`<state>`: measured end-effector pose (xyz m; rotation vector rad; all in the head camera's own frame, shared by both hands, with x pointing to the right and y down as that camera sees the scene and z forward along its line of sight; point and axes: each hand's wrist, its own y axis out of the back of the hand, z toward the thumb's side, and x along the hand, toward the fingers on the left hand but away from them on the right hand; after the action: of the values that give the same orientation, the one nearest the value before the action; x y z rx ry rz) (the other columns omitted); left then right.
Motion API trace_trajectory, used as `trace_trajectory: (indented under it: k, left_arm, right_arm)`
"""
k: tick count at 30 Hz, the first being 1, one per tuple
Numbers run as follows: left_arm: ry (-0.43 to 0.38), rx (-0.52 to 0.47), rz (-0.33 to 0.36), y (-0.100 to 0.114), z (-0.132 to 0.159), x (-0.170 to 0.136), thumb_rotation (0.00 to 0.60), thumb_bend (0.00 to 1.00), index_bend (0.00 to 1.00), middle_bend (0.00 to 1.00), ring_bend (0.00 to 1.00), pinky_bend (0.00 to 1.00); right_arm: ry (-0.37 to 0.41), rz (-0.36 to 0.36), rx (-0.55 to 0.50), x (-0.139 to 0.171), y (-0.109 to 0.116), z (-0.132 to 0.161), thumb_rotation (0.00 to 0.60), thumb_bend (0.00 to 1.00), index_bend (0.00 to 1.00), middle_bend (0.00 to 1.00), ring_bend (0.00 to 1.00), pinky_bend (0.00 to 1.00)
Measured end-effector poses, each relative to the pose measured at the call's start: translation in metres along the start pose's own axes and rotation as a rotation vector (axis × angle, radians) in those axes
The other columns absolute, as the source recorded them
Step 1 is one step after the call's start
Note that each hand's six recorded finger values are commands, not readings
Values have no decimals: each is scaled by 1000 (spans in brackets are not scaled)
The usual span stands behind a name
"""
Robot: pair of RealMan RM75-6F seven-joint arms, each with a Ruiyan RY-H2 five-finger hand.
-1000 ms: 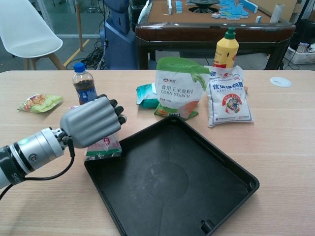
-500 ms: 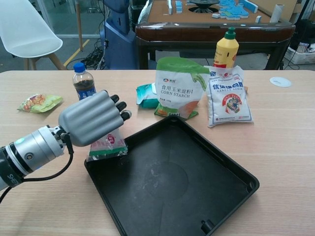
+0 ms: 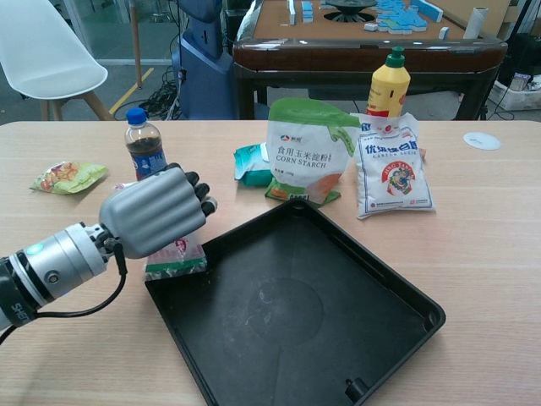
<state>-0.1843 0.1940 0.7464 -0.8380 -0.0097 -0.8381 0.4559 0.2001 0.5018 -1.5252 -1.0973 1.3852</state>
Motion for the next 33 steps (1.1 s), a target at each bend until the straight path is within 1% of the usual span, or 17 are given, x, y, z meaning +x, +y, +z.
trace_trajectory:
  k: [3,5,7,10,16,19,21,23,27,31,33]
  left_arm:
    - [6,9,-27,-7,0,3,600,184,331,503,452,714]
    - [21,-1,-41,-9,-3,5,600,184,331,503,452,714]
    - [34,-14,-41,-9,-5,5,600,184,331,503,452,714]
    - [52,-43,-29,-3,-8,5,600,184,329,501,452,714]
    - [67,-111,36,18,-13,1,600,184,302,492,447,714]
    - [50,-92,45,21,-10,-1,600,183,277,467,442,713]
    - [49,-60,30,17,-10,-1,600,183,270,457,441,713]
    - [52,-60,16,15,-9,-1,600,183,268,454,441,713]
    - [45,-130,28,22,-7,-2,600,184,269,453,441,713]
    - [58,-208,10,20,-11,0,600,184,276,453,442,713]
    - [66,-268,-4,18,-13,1,600,184,280,453,441,712]
  right_arm:
    - [-2,-1,0,0,0,0,600,149,258,252,112,121]
    - [-5,-3,1,1,1,-2,600,149,258,252,112,121]
    - [-8,-3,1,2,1,-3,600,150,258,252,112,121]
    - [-9,-3,1,2,1,-3,600,149,258,252,112,121]
    - [-5,-5,2,2,2,-2,600,150,258,253,112,121]
    - [-3,-6,2,2,2,-1,600,149,258,252,112,121]
    - [-2,-7,3,2,3,-1,600,149,258,252,112,121]
    - [-5,-7,3,3,3,-1,600,149,259,252,111,121]
    - [-5,-4,1,2,2,-1,600,150,258,253,112,121]
    - [-6,-6,-1,2,1,-1,600,150,258,253,112,121]
    - [-8,-7,-2,2,2,-2,600,150,258,252,112,121]
